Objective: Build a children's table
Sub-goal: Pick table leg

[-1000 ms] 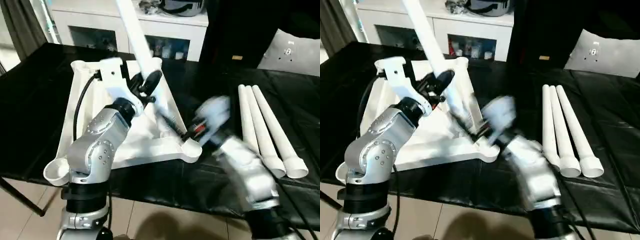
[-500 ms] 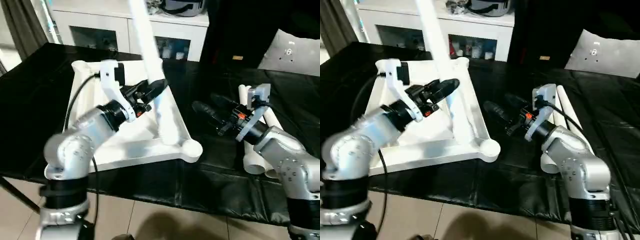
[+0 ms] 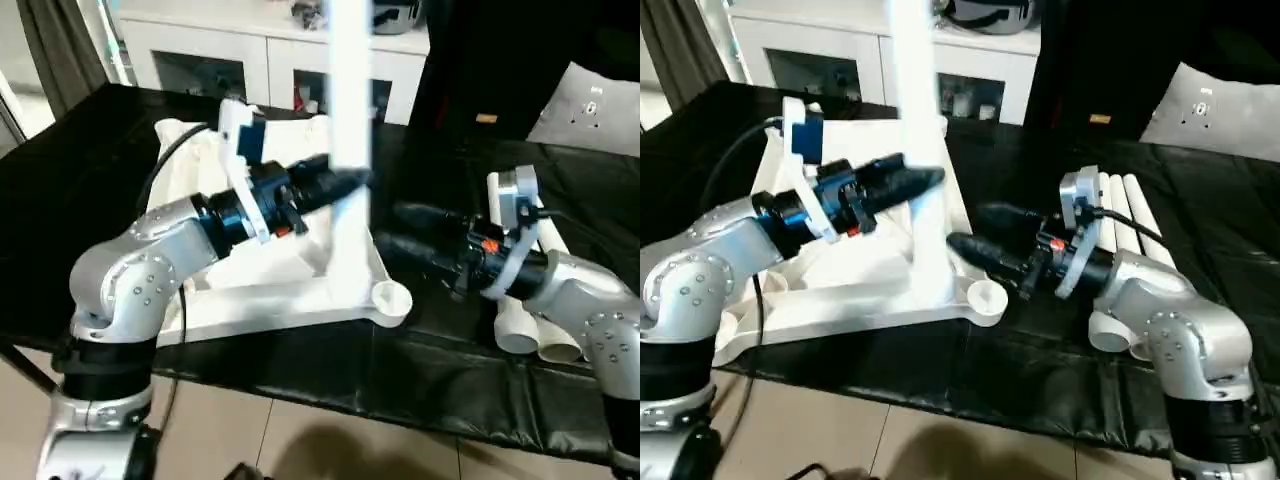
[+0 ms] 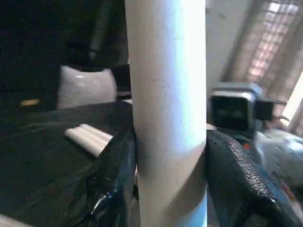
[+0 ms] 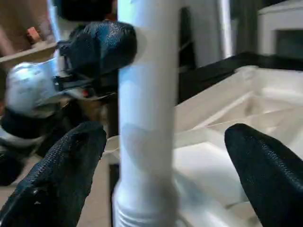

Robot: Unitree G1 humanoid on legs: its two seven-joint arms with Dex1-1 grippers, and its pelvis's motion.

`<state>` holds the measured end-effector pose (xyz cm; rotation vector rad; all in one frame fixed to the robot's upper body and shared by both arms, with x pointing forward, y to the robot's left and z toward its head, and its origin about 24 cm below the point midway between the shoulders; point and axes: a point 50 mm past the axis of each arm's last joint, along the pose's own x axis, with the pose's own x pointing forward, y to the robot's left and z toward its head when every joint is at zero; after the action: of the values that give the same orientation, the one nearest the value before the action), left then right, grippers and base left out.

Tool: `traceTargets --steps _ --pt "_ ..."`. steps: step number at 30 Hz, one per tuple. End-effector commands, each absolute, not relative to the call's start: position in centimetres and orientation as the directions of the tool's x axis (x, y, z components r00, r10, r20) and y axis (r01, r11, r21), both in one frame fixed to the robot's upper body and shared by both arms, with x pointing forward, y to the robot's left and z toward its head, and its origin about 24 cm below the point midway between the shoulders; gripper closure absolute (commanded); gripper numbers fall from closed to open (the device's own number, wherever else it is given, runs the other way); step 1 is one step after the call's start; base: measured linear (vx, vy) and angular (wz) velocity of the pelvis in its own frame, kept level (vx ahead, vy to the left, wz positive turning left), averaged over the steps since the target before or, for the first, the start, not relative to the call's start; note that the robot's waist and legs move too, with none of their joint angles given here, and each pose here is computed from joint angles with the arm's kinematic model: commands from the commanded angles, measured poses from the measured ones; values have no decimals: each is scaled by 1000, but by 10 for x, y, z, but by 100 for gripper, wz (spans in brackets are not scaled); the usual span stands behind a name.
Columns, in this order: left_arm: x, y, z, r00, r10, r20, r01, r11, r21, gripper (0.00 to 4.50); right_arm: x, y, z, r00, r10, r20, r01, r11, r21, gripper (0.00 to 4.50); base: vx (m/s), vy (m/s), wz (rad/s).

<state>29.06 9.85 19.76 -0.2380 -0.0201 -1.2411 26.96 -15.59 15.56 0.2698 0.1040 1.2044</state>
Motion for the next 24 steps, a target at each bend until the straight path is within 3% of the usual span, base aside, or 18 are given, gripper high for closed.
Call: traceTargets --steps 1,3,11,24 --pt "289 92 208 268 -952 149 961 254 -108 263 268 -152 164 289 956 53 -936 270 225 0 0 0 0" --pt "289 90 208 254 -956 147 966 241 -98 263 269 -150 163 272 962 38 -942 257 217 0 0 0 0" --pt "292 85 212 221 -961 168 975 214 -62 263 268 -144 156 212 977 -30 -952 213 220 81 0 0 0" --pt "290 82 208 195 -968 156 981 190 -43 263 267 -137 149 208 978 -13 -949 205 241 199 0 0 0"
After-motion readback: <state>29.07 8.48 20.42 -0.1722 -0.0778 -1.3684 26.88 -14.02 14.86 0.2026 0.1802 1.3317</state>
